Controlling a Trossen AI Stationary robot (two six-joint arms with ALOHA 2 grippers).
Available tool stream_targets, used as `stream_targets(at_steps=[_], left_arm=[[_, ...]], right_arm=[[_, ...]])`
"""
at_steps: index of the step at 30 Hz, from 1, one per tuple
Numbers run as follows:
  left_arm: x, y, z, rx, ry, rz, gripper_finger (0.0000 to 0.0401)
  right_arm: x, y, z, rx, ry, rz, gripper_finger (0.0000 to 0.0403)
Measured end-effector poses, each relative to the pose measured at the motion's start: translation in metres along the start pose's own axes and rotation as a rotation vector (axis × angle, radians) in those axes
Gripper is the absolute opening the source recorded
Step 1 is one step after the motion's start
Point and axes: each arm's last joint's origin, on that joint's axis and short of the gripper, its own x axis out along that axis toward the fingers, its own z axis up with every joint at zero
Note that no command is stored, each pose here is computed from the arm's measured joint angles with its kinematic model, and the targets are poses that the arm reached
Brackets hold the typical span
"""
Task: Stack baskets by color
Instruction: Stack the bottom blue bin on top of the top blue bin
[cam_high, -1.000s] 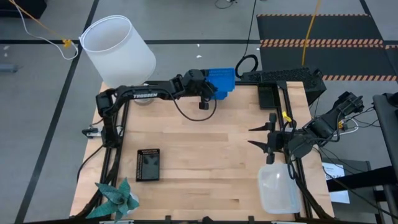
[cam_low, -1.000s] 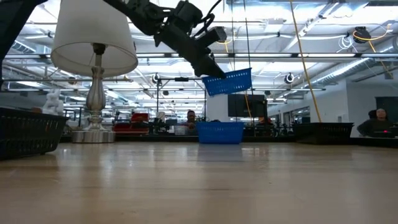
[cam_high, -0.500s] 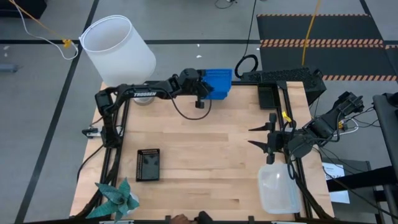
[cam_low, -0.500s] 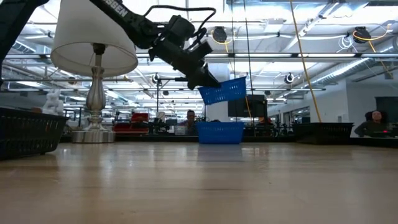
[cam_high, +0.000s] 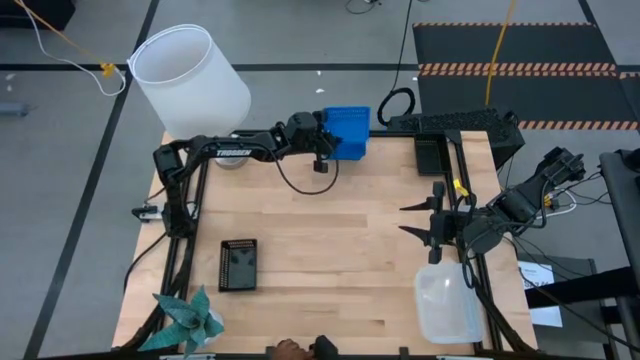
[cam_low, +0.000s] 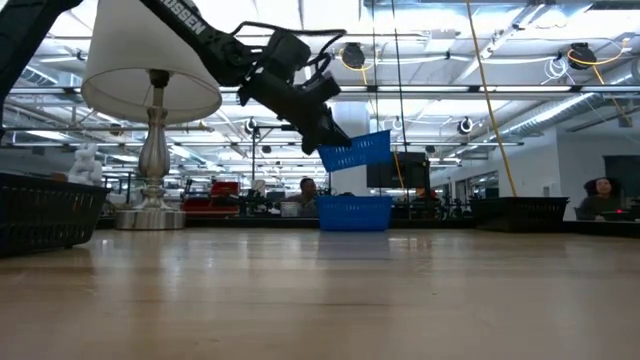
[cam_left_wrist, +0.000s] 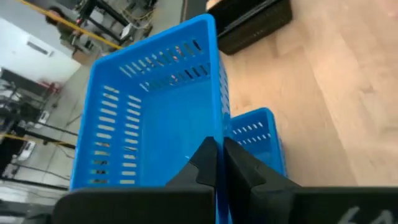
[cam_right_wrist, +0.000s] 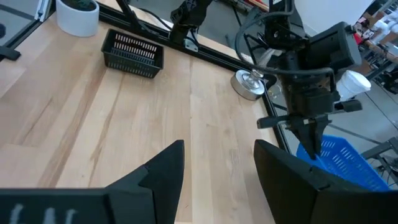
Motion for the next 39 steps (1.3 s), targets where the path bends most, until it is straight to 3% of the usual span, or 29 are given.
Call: stream_targets(at_steps=[7, 21, 39], left_arm=[[0.000, 0.011, 0.001, -0.071, -0.014, 0.037, 0.0015], [0.007, -0.001, -0.012, -0.082, 0.010, -0.094, 0.0007], [0.016, -0.006, -0.026, -0.135, 0.032, -0.126, 0.0020]], right_arm=[[0.000, 0.000, 0.000, -0.025, -0.001, 0.000, 0.0187], [0.000, 0.000, 0.001, -0.024, -0.008, 0.000, 0.0187], [0.000, 0.000, 0.001, -0.025, -0.008, 0.000, 0.0187]])
